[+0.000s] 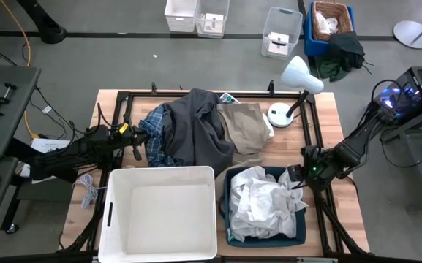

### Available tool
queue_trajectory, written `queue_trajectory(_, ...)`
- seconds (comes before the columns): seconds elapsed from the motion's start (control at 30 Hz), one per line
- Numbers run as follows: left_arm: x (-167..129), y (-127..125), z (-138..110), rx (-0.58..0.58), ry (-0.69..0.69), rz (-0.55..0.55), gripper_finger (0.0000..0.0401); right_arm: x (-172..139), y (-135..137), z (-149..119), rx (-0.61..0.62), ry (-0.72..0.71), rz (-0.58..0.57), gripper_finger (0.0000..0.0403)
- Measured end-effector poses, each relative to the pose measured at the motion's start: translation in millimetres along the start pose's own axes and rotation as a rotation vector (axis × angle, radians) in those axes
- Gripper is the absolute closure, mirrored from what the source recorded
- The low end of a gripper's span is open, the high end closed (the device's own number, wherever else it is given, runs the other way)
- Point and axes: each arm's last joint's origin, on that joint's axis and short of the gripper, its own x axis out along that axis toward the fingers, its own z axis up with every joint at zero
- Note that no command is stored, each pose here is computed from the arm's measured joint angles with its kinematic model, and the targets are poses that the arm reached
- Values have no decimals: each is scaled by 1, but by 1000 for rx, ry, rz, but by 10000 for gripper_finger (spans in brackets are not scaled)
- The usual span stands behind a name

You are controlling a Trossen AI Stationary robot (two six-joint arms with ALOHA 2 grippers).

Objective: Sort clothes
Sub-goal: Put the white shirt into the blue laundry organizer

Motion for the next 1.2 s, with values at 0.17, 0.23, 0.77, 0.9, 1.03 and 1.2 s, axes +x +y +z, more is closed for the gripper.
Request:
queue_trajectory(0.17,0,0,0,0,0,0,387,-9,4,1,-41,-1,27,388)
queue_trajectory(0.23,0,0,0,0,0,0,387,-14,6,1,-49,9,43,390)
queue_trajectory(0.77,0,0,0,0,0,0,387,-67,81,-9,-276,-19,511,402)
queue_trajectory(0.9,0,0,0,0,0,0,387,-35,127,-33,-434,49,582,402)
queue_trajectory(1.03,0,0,0,0,0,0,387,15,151,-50,-510,156,453,402)
queue_trajectory(1.2,0,0,0,0,-1,0,387,78,145,-61,-592,281,165,403)
